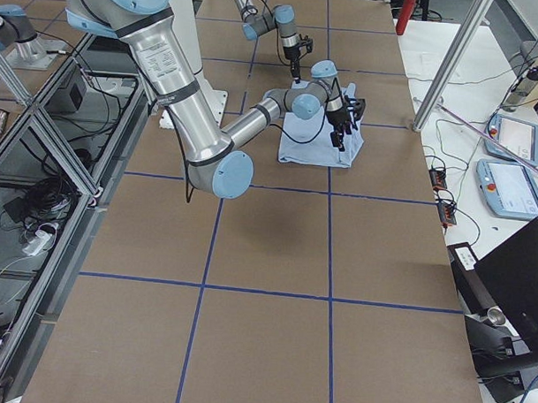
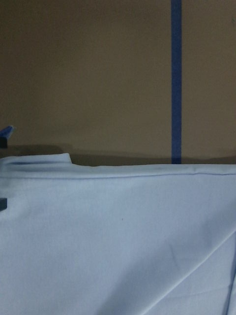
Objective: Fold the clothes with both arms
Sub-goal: 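Lower the left gripper to the folded shirt's side edge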
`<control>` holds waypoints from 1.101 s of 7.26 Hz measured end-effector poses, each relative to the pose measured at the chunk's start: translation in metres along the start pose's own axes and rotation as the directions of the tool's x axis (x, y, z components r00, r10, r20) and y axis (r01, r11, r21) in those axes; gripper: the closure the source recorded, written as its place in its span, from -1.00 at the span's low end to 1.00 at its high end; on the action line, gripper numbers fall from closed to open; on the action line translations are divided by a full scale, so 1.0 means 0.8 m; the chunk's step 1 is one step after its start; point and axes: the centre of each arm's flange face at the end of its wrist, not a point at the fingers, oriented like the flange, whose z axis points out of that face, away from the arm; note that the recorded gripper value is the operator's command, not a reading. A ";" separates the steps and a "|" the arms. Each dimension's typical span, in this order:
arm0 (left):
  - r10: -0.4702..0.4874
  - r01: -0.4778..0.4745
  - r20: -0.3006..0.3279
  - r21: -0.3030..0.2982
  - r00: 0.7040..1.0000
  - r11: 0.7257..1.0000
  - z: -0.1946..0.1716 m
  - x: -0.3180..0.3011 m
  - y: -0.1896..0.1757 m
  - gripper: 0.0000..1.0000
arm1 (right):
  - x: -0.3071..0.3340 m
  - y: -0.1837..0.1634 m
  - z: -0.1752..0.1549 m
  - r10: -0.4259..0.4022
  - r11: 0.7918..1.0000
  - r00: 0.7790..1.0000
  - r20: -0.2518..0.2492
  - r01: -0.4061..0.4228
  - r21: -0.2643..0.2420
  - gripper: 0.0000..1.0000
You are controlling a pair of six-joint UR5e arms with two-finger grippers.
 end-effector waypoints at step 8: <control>0.009 -0.009 0.002 0.006 1.000 1.000 0.001 0.004 0.008 1.00 | 0.002 0.000 0.001 0.001 1.000 1.000 -0.003 -0.001 0.001 -1.00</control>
